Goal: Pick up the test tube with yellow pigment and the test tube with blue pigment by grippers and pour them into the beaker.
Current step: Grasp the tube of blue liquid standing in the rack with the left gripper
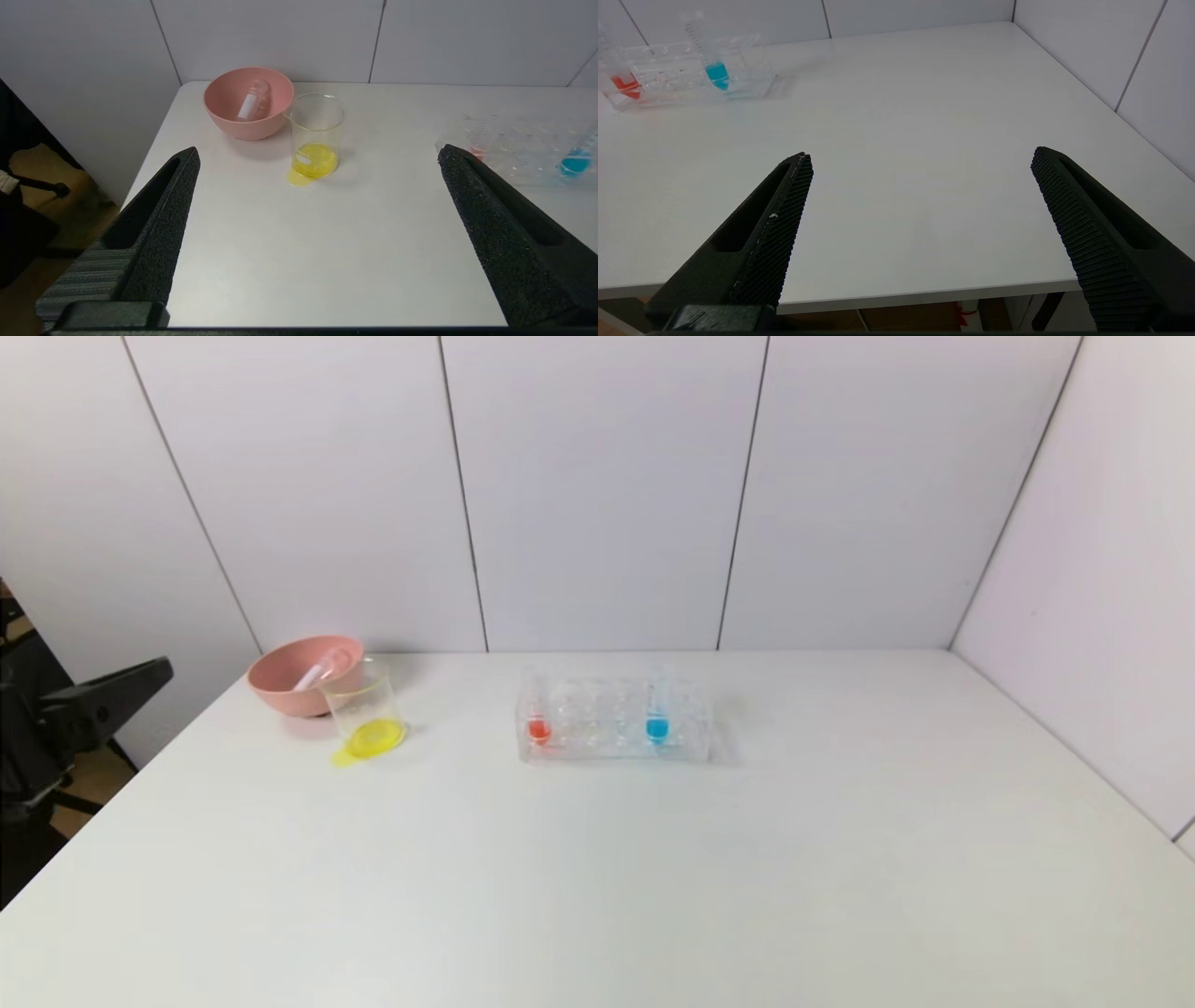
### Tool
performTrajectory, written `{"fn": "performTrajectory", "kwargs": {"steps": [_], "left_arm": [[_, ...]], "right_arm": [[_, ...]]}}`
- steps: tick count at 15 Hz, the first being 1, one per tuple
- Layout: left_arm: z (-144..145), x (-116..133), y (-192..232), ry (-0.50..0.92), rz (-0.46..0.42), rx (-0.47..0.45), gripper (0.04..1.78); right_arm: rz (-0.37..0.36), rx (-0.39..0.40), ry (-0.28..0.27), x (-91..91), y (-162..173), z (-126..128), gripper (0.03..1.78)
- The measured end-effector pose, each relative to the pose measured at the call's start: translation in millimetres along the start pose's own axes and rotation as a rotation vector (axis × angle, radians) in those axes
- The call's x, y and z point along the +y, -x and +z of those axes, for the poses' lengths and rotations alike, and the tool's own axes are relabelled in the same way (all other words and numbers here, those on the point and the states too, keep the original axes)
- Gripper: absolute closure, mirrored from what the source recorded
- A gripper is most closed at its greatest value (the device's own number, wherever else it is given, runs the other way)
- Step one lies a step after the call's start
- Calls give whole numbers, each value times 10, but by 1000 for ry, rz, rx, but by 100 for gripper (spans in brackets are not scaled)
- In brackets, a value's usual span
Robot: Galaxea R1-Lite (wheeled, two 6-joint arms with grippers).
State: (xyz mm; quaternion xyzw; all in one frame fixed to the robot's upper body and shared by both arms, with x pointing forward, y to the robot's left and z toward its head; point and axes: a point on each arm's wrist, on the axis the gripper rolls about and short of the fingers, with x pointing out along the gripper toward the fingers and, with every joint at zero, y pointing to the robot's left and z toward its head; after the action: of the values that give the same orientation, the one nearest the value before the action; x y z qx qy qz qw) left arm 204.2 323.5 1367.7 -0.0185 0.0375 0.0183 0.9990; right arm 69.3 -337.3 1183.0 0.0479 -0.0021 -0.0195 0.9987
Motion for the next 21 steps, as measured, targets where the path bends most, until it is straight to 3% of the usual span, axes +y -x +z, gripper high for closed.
{"fn": "performTrajectory", "kwargs": {"steps": [6,10,15,21], "left_arm": [[-74,-268,-367,7,-121,26,4],[-196,-570,-838,17,-144,27,4],[-371,-1090,-1298,33,-176,5,4],[-508,-1788,-1484,75,-212,28,4]], "right_arm": [[0,0,0,0,0,0,10],[0,0,0,0,0,0,10],[0,0,0,0,0,0,10],[0,0,0,0,0,0,10]]}}
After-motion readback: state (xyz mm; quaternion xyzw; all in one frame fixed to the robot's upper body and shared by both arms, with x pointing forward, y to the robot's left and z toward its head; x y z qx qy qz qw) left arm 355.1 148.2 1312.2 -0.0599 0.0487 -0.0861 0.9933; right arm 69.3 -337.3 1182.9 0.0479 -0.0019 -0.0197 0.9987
